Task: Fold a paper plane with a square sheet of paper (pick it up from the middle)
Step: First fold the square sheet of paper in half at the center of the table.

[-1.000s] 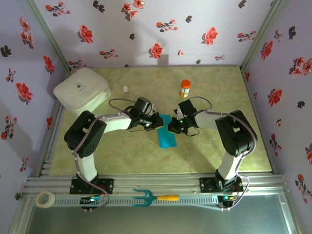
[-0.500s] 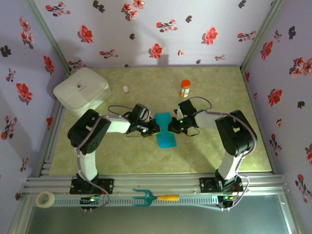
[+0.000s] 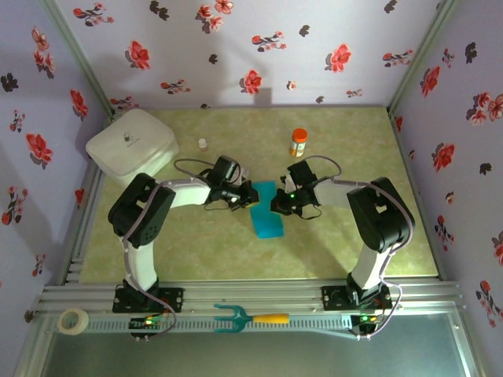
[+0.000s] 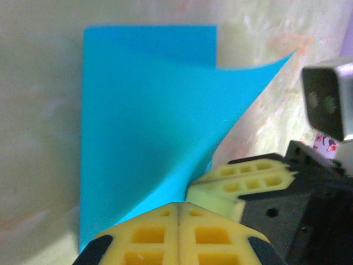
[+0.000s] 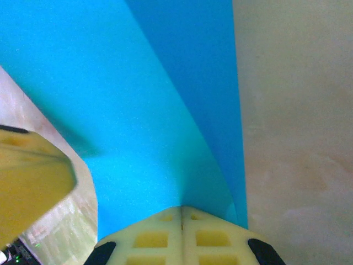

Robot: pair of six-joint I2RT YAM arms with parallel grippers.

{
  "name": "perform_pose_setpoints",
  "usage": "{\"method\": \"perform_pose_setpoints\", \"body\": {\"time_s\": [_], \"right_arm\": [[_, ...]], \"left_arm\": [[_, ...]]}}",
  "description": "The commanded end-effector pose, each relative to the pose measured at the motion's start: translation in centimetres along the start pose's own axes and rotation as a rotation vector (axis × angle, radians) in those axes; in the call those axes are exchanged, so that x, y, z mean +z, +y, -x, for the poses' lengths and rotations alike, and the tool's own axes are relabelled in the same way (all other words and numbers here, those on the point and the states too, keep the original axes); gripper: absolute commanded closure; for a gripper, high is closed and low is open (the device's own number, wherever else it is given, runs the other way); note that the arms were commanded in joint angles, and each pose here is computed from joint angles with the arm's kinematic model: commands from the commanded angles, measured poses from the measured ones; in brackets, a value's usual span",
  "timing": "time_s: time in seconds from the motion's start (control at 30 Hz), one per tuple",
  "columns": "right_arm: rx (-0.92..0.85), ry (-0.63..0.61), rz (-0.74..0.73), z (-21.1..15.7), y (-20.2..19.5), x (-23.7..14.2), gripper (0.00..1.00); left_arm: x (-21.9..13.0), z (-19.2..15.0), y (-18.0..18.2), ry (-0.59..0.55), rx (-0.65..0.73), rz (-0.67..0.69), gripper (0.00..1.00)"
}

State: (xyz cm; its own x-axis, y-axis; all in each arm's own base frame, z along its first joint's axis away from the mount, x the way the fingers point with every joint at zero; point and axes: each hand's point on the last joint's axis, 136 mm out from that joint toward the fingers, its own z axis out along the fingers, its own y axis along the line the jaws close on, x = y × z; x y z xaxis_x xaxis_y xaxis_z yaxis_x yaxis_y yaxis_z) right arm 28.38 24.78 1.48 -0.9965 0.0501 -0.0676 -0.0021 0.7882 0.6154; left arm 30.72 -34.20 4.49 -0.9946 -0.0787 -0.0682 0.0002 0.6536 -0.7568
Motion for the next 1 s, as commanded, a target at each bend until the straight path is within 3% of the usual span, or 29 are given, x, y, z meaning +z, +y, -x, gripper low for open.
{"method": "perform_pose_setpoints", "body": {"time_s": [0.0,0.3,0.63,0.97], "right_arm": [[0.076,0.086,-0.180,-2.9,-5.1,1.2,1.00],[0.079,0.088,-0.178,-2.9,-5.1,1.3,1.00],[0.082,0.091,-0.174,-2.9,-5.0,1.2,1.00],[0.084,0.093,-0.175,-3.1,-5.1,1.2,1.00]], "left_arm": [[0.7,0.0,2.5,0.027,-0.024,0.058,1.00],[0.8,-1.2,7.8,0.057,-0.075,0.205,1.00],[-0.6,2.0,2.4,0.023,-0.001,0.104,1.00],[0.7,2.5,6.5,0.039,-0.061,0.164,1.00]]}}
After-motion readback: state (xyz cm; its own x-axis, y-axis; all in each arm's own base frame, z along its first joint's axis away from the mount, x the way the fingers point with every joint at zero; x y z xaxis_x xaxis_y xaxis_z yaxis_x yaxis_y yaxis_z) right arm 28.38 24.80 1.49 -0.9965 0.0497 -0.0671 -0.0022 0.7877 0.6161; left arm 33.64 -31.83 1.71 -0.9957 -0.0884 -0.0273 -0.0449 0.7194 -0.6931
